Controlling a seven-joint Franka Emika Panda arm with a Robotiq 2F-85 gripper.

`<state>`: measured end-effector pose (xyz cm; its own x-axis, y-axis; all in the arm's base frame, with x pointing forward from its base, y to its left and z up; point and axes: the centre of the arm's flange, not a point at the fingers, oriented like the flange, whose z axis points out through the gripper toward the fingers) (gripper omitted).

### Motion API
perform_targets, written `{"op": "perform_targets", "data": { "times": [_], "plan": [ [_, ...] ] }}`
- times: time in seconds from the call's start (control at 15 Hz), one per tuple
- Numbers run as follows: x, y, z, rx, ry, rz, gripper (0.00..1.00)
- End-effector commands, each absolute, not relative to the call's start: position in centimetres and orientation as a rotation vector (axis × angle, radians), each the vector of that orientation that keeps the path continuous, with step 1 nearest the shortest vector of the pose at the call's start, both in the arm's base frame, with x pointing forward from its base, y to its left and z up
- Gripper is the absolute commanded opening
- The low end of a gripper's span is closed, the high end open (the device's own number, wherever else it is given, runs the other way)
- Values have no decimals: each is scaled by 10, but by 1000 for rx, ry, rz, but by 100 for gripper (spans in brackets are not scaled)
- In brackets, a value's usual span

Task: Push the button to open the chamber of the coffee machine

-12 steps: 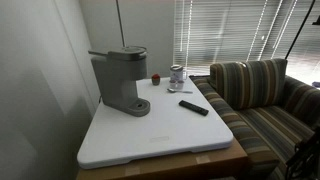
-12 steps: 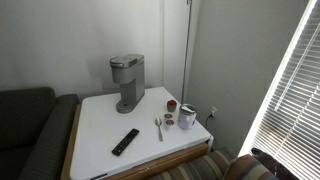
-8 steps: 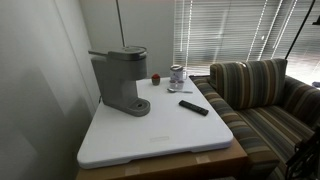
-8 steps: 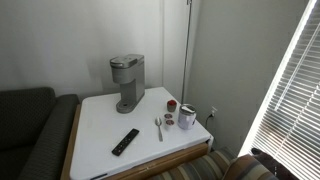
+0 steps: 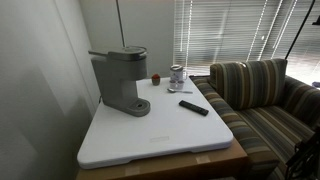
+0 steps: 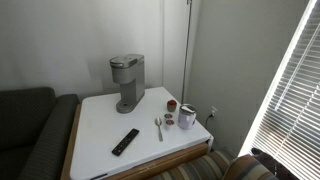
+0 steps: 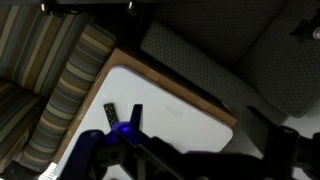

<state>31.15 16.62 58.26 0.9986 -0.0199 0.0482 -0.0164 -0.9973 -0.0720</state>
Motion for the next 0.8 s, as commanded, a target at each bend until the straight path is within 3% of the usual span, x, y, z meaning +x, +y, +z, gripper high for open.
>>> {"op": "perform_targets", "data": {
  "times": [0.0,0.33,0.73],
  "plan": [
    [350,152,600,-3064,32,-140,100],
    [399,146,614,-3045,-18,-143,100],
    [381,148,609,-3043,6,-149,100]
  ]
}}
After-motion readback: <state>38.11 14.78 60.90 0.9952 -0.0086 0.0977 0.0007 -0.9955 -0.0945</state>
